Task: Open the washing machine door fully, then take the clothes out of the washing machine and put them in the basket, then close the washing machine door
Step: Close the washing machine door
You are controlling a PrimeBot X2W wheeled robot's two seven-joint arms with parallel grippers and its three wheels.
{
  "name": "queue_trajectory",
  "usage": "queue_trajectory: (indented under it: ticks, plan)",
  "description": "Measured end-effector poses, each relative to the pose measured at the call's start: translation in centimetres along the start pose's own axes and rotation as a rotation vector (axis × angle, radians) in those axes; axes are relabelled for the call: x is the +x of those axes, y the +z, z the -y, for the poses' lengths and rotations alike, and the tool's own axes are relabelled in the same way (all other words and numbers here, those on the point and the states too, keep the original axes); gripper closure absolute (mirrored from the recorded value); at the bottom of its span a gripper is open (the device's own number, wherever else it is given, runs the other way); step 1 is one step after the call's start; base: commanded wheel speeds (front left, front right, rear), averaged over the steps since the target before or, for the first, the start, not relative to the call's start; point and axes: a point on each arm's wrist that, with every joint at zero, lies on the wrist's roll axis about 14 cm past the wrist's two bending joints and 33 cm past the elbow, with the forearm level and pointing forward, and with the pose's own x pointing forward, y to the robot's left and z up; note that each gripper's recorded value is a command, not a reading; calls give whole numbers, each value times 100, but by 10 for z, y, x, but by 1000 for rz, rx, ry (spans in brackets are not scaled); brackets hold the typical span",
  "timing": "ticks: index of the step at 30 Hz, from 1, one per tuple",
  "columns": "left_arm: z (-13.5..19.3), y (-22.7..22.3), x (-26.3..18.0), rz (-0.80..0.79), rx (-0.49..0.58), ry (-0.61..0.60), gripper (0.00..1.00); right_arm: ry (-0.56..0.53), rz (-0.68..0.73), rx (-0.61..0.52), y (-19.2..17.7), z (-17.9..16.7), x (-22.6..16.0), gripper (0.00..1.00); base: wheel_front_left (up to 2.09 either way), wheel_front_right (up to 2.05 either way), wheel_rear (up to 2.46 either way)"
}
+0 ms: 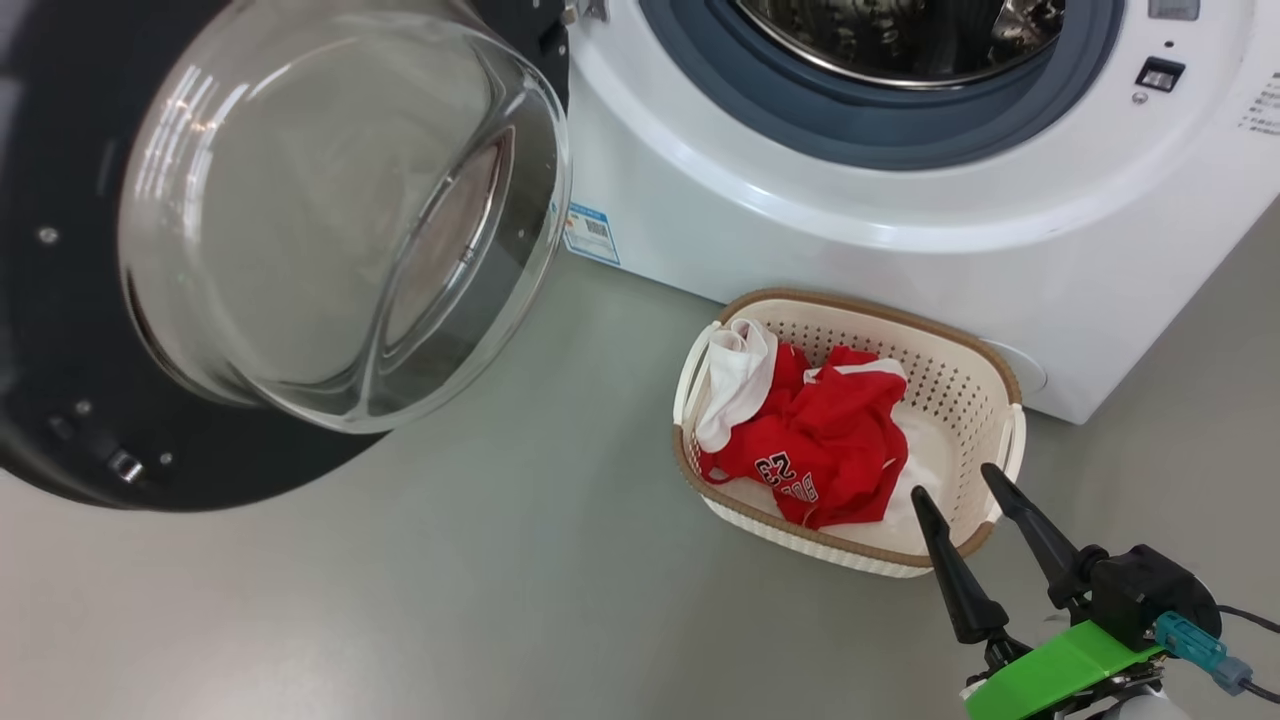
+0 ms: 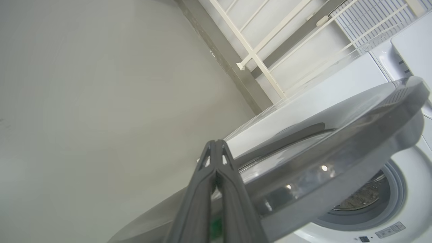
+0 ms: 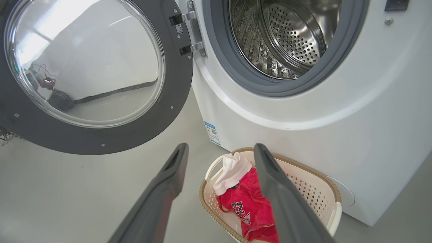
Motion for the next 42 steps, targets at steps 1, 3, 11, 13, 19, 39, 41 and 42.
queue_trajectory:
  ticks: [1, 3, 11, 13, 19, 39, 41, 42]
  plan:
    - [2, -1, -2, -17, 4, -10, 100, 0, 4, -1, 2, -1, -1, 0, 0, 0, 0]
    - [4, -5, -7, -49, 16, -28, 100, 0, 13, -2, 5, -4, -2, 0, 0, 0, 0]
    - [21, -21, -28, -151, 50, -139, 100, -11, 40, -12, 17, -12, -15, 0, 0, 0, 0]
    - [26, -26, -34, -172, 72, -168, 100, -18, 40, -11, 17, -13, -20, 0, 0, 0, 0]
    - [49, -49, -42, -239, 107, -268, 100, -48, 67, -15, 26, -9, -27, 0, 0, 0, 0]
    - [167, -152, -58, -472, 263, -660, 100, -177, 101, -3, 33, 26, -53, 0, 0, 0, 0]
    - [175, -163, -58, -492, 274, -684, 100, -193, 104, 0, 33, 30, -57, 0, 0, 0, 0]
    - [178, -168, -58, -504, 278, -697, 100, -201, 107, 2, 34, 31, -58, 0, 0, 0, 0]
